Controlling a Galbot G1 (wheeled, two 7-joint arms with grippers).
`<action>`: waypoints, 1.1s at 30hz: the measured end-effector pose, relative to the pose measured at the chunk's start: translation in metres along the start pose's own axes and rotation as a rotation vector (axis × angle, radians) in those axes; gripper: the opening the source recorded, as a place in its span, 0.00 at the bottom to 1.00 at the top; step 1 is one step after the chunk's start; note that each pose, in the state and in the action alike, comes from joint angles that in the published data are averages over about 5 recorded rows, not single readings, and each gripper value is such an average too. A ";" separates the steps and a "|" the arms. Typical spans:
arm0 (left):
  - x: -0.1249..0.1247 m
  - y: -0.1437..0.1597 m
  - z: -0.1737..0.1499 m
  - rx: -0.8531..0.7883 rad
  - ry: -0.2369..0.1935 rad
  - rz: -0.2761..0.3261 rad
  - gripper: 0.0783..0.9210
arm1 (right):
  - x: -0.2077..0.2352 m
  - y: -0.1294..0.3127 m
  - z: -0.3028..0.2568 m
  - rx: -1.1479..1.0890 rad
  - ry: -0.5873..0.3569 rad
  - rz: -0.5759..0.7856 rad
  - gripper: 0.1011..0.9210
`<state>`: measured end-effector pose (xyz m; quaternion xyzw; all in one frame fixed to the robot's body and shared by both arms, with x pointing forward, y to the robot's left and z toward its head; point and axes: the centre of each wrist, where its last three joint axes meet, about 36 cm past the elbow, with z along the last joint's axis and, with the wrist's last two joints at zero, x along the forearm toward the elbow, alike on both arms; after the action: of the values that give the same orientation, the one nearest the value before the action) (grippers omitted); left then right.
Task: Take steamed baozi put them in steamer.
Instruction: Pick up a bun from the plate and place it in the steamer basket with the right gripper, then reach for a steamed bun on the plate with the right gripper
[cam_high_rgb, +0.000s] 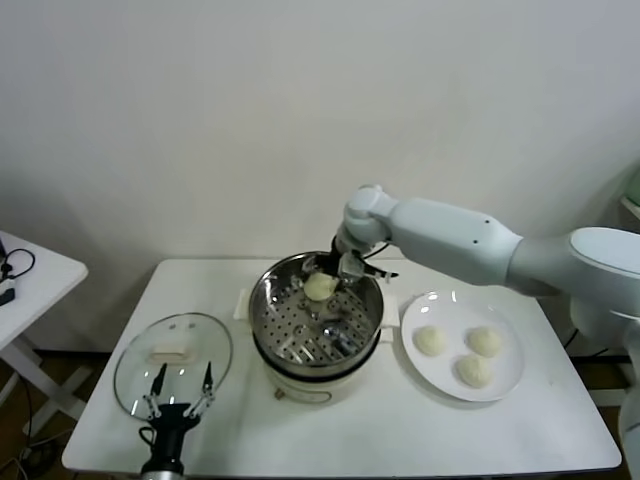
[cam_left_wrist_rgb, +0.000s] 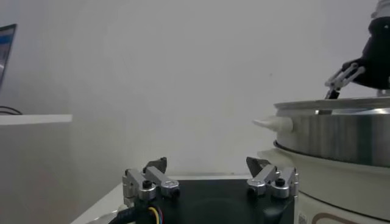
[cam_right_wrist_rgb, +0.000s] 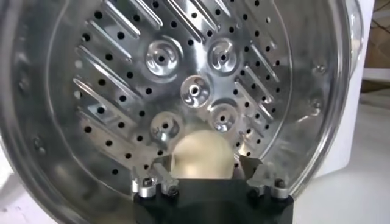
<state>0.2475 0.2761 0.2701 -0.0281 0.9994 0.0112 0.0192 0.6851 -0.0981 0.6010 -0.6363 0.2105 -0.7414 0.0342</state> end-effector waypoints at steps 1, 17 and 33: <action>0.000 0.000 0.000 0.000 -0.001 0.000 0.88 | 0.009 0.003 0.004 -0.034 -0.003 -0.001 0.88; -0.003 -0.007 -0.005 0.002 -0.019 0.010 0.88 | 0.128 0.148 0.048 -0.843 0.061 -0.027 0.88; -0.001 0.000 -0.001 -0.020 -0.020 0.004 0.88 | 0.022 0.272 -0.004 -1.346 0.105 -0.094 0.88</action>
<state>0.2486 0.2763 0.2707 -0.0262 0.9990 0.0216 0.0288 0.6179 -0.3509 0.5244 -0.4905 0.5999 -0.4794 -0.4120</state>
